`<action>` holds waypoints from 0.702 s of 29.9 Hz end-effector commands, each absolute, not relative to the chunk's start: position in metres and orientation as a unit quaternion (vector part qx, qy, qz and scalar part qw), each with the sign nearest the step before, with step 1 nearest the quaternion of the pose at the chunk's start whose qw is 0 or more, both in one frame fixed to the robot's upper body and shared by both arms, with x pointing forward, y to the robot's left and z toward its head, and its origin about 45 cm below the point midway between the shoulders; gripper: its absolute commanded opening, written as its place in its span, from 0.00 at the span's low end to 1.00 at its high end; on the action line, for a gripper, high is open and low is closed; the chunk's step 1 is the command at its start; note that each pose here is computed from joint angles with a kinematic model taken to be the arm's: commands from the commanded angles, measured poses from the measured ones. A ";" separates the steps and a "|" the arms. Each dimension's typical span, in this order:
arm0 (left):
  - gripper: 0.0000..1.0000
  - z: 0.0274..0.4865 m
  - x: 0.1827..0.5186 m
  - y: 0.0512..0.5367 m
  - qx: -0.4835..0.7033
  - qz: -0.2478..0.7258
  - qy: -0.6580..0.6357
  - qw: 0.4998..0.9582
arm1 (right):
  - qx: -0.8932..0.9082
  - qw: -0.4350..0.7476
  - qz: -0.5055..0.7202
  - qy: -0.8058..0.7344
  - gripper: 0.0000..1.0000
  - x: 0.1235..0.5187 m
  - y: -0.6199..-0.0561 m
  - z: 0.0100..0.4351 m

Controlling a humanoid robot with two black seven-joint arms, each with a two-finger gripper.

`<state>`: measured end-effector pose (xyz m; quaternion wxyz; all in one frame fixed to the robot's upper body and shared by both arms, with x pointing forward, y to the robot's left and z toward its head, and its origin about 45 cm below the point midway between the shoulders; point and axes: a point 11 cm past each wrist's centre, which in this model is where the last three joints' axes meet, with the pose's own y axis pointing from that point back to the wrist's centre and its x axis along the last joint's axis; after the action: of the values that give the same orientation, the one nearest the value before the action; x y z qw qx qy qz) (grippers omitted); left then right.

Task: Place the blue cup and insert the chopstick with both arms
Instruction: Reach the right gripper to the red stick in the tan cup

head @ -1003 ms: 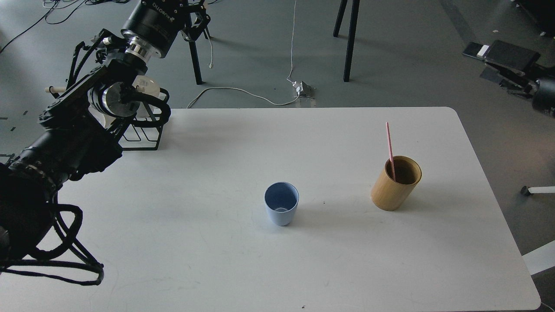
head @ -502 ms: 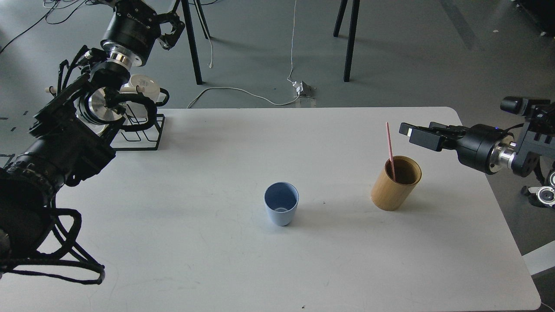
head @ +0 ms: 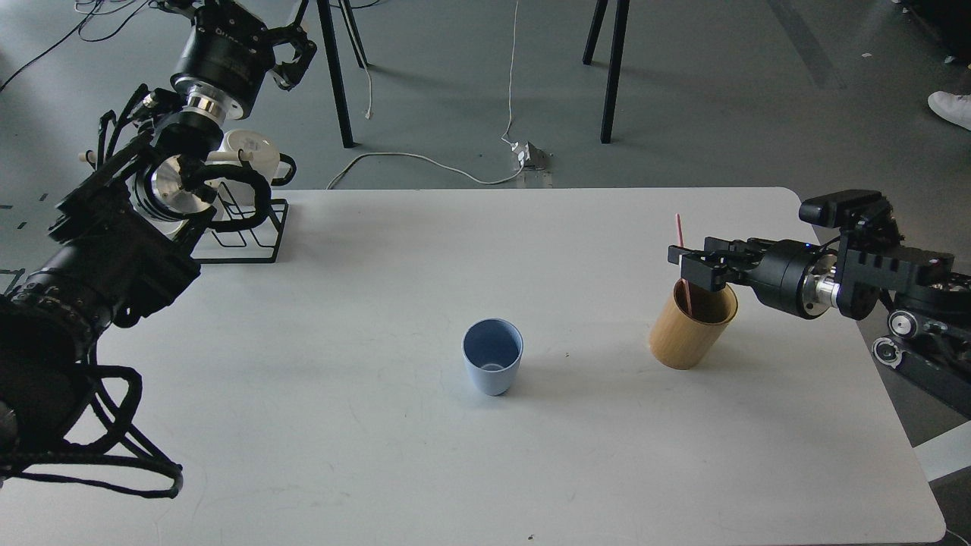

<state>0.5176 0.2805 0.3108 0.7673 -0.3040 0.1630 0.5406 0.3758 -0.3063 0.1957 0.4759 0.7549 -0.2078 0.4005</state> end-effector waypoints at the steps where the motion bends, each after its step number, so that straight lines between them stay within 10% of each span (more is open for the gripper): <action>1: 0.99 0.312 0.518 0.281 -0.305 0.540 0.162 0.767 | 0.757 0.473 0.402 -0.202 0.57 0.377 -0.299 0.192; 8: 0.99 0.311 0.517 0.283 -0.304 0.543 0.161 0.766 | 0.751 0.487 0.406 -0.186 0.40 0.374 -0.302 0.187; 13: 0.99 0.310 0.517 0.279 -0.306 0.540 0.165 0.767 | 0.749 0.493 0.406 -0.175 0.10 0.372 -0.302 0.183; 21: 0.99 0.315 0.519 0.276 -0.304 0.537 0.161 0.771 | 0.739 0.500 0.417 -0.175 0.00 0.370 -0.314 0.198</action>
<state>0.5188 0.2775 0.3146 0.7684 -0.3075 0.1612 0.5376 0.3729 -0.3060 0.1886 0.4961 0.7446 -0.1756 0.4105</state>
